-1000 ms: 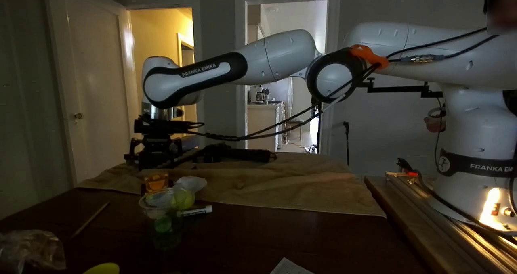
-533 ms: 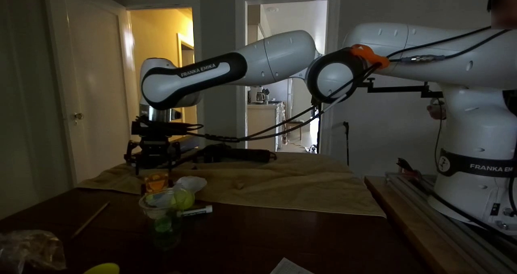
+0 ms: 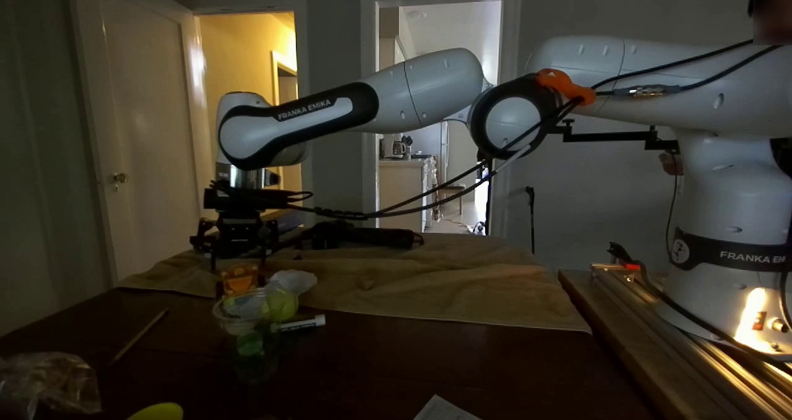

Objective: Move the toy to the left

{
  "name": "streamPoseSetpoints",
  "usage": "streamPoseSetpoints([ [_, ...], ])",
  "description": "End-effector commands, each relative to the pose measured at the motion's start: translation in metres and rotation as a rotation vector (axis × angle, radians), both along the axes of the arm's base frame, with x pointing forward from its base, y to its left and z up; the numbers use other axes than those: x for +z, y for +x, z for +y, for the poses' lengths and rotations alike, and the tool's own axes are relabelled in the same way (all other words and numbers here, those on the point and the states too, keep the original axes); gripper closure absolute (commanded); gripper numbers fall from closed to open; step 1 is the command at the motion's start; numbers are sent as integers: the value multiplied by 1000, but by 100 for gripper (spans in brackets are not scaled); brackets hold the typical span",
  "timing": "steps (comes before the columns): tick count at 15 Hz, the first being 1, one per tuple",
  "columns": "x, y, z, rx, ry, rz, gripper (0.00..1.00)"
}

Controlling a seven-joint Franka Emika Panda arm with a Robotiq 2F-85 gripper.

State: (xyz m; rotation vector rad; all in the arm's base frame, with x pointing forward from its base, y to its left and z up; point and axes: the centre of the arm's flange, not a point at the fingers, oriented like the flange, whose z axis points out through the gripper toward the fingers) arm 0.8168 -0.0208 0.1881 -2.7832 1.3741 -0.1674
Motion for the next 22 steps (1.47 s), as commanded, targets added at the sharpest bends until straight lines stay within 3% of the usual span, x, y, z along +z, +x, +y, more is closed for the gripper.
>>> streamPoseSetpoints([
  [1,-8,-5,-5,-3,-2,11,0],
  [16,-45,32,-8,134,-4,33,0],
  [18,-48,33,-8,145,-5,37,26],
  [22,-47,31,-7,155,-2,26,54],
])
